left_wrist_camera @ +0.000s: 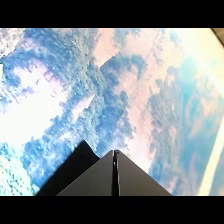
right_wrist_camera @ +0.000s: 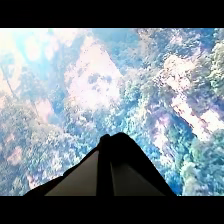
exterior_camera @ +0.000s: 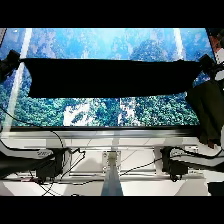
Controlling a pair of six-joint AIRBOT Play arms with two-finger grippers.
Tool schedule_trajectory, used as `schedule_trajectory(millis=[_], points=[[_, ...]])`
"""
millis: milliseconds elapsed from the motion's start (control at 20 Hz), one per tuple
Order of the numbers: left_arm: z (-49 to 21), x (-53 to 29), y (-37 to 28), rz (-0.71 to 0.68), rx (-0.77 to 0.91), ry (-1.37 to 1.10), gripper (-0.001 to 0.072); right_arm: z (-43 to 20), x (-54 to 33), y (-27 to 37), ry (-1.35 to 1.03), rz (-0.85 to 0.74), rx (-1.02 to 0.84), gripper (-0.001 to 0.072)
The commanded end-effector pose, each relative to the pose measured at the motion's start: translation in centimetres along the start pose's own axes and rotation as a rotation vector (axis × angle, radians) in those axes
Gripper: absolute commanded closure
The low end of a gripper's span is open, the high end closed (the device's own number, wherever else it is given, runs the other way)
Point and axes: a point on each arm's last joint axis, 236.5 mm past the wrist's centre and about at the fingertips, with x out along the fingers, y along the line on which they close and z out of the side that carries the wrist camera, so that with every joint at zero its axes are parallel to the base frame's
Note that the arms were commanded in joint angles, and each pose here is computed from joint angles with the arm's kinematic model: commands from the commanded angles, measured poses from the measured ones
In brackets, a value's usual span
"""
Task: Fold the clothes and pants, and hang the long-sleeved shirts on hangers.
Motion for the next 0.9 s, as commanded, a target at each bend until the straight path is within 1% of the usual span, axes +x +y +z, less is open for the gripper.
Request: schedule_trajectory(millis=[0,50,100,150,200,250,400,550,600,700,850], points=[[-1.6,2.2,-0.2,0.018,0.017,-0.019,0.0702,-1.4,3.1,-0.8,0.029,-0.007,0.073,0.0692],[-2.3,2.7,-0.3,0.021,0.021,-0.013,0.0699,-2.0,3.7,-1.1,0.041,-0.014,0.075,0.0669],[-2.8,3.0,-0.2,0.024,0.032,-0.003,0.0658,-2.5,4.1,-1.4,0.050,-0.019,0.076,0.0412],[-3.4,3.2,-0.2,0.025,0.053,0.013,0.0378,-2.6,4.2,-1.4,0.053,-0.021,0.073,0.0066],[-3.5,3.1,-0.3,0.026,0.073,0.019,-0.0009,-2.6,4.1,-1.4,0.054,-0.021,0.069,0.0001],[-3.5,2.8,-0.6,0.018,0.087,0.030,0.0004,-2.7,4.0,-1.4,0.059,-0.021,0.060,0.0001],[-2.7,0.6,-0.9,0.009,0.161,0.073,0.0005,-2.9,3.7,-1.2,0.099,-0.027,0.024,0.0001],[-4.1,-3.1,1.4,0.020,0.188,0.256,0.0015,-2.6,3.0,-0.9,0.130,-0.028,-0.068,0.0002],[-5.5,-4.5,3.0,0.041,0.147,0.355,0.0015,-2.6,2.7,-0.7,0.139,-0.024,-0.110,0.0002],[-8.6,-6.8,5.8,0.079,0.013,0.528,0.0015,-2.9,2.1,-0.6,0.163,-0.019,-0.171,0.0003],[-12.7,-8.3,7.8,0.103,-0.101,0.653,0.0014,-3.9,2.0,-0.7,0.203,-0.020,-0.197,0.0019]])
